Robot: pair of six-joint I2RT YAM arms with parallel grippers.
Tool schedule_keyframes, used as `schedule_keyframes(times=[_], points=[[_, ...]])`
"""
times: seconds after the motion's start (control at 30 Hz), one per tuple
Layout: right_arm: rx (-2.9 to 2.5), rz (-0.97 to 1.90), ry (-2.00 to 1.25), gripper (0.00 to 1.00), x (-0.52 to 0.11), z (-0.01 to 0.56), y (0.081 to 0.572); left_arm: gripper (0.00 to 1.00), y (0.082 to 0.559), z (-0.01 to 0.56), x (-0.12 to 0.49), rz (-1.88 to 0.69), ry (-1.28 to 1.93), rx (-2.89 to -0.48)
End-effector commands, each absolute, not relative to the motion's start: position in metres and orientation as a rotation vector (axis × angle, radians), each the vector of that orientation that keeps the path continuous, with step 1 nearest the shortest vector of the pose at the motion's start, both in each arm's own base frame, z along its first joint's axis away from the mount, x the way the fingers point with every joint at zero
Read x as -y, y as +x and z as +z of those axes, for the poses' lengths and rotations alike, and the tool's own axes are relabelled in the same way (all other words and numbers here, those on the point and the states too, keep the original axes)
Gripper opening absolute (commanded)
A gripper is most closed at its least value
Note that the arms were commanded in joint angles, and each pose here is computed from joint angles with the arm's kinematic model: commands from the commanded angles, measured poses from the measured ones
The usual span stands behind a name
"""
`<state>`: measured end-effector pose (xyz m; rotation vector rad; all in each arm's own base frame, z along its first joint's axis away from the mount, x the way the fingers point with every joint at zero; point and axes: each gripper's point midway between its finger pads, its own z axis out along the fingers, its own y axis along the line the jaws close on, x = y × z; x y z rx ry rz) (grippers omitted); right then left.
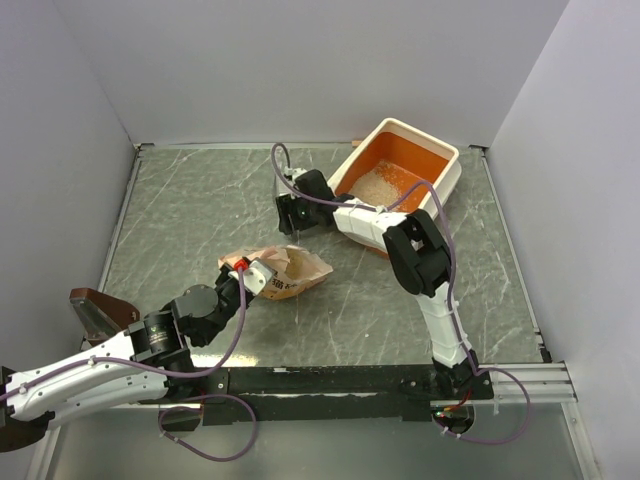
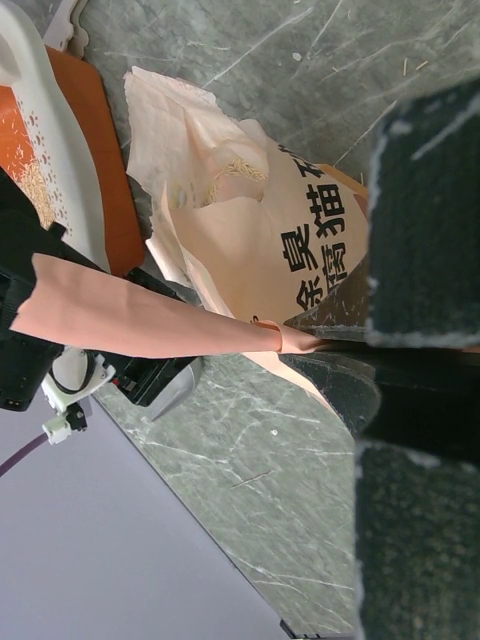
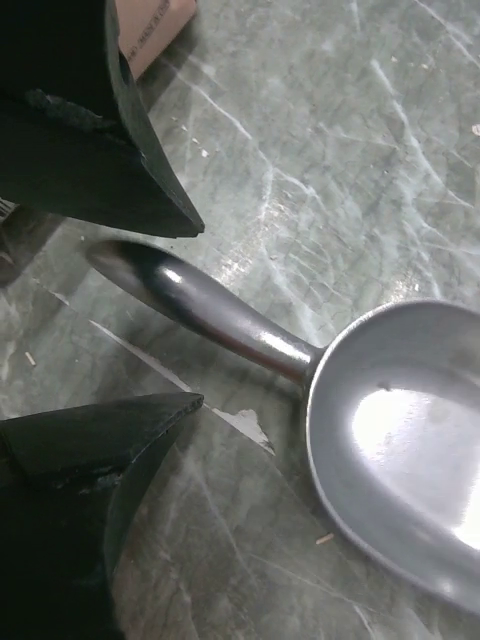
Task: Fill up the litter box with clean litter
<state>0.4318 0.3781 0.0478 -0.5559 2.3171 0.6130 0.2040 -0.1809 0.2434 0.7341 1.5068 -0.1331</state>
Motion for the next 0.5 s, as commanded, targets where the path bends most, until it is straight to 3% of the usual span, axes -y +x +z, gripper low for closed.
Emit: schedule_keyframes(times=[0.0, 0.27, 0.47], points=[[-2.172, 0.639, -0.547, 0.73, -0.372, 0.126, 0.438, 0.01, 0.207, 0.264, 0.18, -0.153, 0.658, -1.462], [-2.012, 0.607, -0.557, 0.76, -0.329, 0.231, 0.4, 0.01, 0.205, 0.269, 0.177, -0.153, 0.665, -1.456], [-1.941, 0.627, -0.615, 0.8, -0.304, 0.266, 0.361, 0.01, 0.204, 0.279, 0.164, -0.136, 0.63, -1.435]])
